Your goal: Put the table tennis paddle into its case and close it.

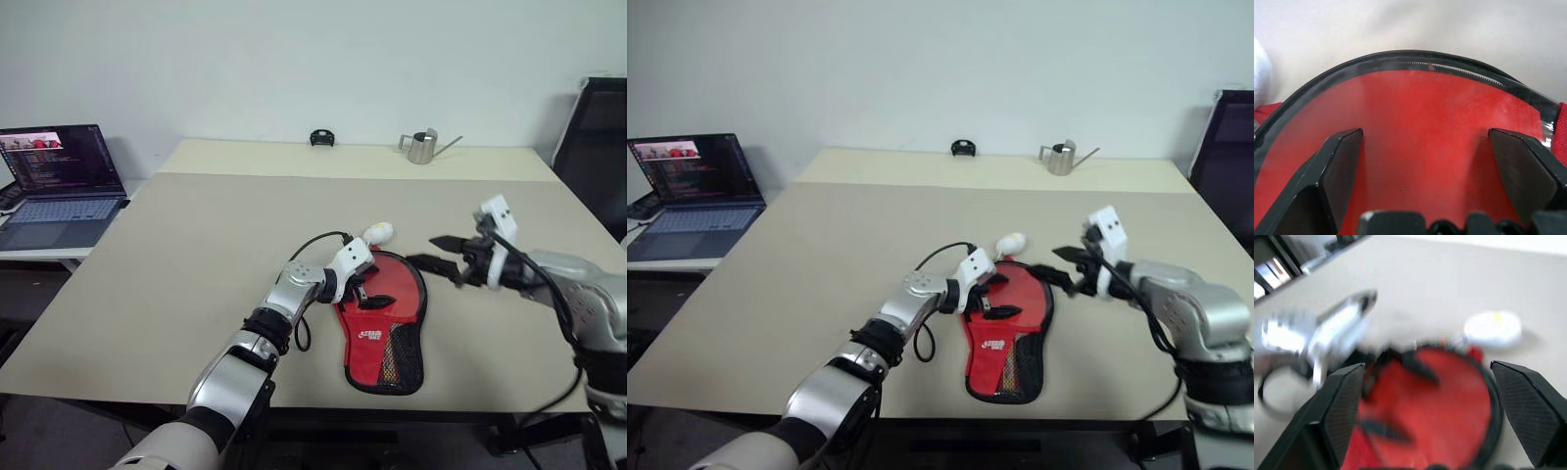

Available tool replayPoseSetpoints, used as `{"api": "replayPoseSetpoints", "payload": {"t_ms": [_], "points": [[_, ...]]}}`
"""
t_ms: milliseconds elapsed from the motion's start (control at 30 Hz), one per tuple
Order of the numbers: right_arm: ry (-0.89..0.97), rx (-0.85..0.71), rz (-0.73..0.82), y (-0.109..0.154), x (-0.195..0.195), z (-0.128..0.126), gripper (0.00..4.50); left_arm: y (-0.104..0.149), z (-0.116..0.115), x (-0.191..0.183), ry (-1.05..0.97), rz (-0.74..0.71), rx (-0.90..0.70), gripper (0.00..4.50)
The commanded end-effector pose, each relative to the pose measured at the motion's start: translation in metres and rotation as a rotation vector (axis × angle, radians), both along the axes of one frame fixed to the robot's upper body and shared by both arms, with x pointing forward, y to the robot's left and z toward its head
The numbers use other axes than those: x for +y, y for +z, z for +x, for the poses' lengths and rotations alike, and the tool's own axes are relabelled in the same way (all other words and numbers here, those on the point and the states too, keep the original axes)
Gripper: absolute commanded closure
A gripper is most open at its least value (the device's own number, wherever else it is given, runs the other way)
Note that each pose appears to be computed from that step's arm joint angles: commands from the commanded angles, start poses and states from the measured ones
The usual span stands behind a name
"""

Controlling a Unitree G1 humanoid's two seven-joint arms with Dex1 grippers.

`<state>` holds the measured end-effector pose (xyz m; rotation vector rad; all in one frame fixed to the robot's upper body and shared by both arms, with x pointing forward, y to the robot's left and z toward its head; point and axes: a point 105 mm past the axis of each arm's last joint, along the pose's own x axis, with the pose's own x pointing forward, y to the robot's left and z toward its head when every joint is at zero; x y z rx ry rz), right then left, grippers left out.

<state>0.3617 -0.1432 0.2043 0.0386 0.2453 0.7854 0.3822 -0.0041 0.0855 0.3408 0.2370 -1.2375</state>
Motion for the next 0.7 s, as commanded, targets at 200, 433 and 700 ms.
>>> {"api": "replayPoseSetpoints", "payload": {"t_ms": [200, 433, 700], "points": [[-0.236, -0.012, 0.0, -0.004, 0.001, 0.078, 0.0, -0.035, -0.013, 0.007, 0.0, 0.06, 0.102, 0.04], [-0.368, 0.017, -0.018, -0.029, 0.015, 0.11, 0.0, -0.036, -0.016, 0.004, -0.007, 0.051, 0.108, 0.04], [-0.426, 0.038, 0.002, -0.041, 0.035, 0.117, 0.0, -0.038, -0.019, 0.005, -0.003, 0.048, 0.111, 0.04]]}}
